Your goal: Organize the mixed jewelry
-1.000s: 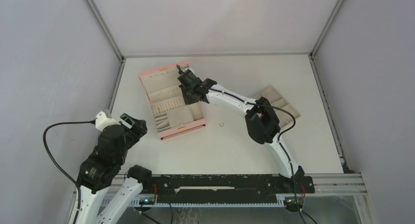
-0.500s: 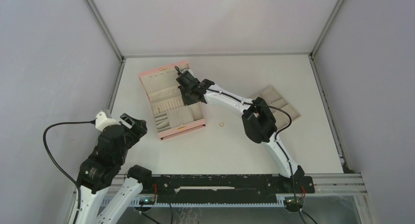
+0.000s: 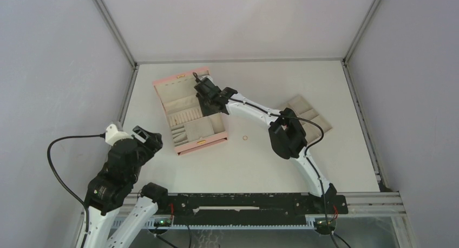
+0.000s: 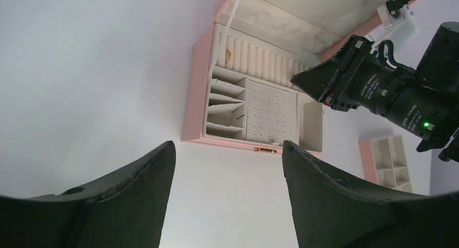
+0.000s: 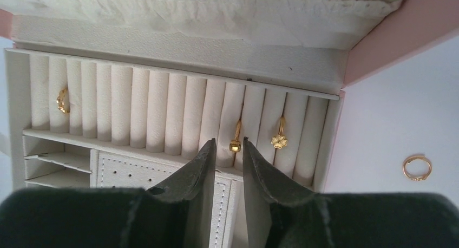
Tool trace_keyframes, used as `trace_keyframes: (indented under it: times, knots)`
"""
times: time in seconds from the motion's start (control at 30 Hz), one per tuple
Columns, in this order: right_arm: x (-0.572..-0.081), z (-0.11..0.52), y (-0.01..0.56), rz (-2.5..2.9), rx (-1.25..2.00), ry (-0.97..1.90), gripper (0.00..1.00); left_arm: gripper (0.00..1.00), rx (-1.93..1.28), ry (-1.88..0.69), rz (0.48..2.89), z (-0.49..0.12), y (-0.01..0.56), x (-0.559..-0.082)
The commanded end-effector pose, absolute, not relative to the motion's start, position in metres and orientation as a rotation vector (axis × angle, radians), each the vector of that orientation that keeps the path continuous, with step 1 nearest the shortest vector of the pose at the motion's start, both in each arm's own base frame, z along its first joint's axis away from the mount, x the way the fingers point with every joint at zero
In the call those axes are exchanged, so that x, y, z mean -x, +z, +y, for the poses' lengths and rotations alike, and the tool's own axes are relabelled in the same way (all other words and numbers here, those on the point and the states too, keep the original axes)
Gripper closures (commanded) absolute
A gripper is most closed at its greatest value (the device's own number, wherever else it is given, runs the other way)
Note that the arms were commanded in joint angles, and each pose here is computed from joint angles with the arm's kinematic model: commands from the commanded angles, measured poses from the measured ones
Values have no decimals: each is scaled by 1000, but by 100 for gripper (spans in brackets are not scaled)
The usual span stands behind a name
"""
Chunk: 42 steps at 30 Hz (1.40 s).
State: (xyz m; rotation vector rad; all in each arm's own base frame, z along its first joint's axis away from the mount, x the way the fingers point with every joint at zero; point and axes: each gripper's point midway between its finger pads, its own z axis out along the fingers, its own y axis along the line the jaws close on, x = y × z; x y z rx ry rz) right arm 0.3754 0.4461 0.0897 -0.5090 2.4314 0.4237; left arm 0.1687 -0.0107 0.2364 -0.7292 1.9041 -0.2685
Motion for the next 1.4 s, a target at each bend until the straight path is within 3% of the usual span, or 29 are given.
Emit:
trace_keyframes:
  times: [0.0, 0.43, 0.73, 0.87, 1.1, 1.37]
  knots:
    - [-380, 455, 154, 2296, 485, 502, 68, 23, 709, -295, 1860, -10, 255, -168]
    - [-378, 456, 143, 2320, 484, 512, 87, 23, 702, -296, 1866, -11, 254, -168]
    - [-362, 425, 199, 2222, 487, 579, 89, 24, 537, -322, 1992, -36, 244, -181]
    - [-347, 369, 207, 2175, 399, 616, 85, 25, 458, -362, 2047, -53, 237, -190]
    - [-333, 265, 143, 2374, 191, 455, 77, 22, 255, -361, 2125, -93, 221, -210]
    - [-331, 240, 101, 2480, 138, 335, 70, 21, 83, -261, 2235, -145, 205, -221]
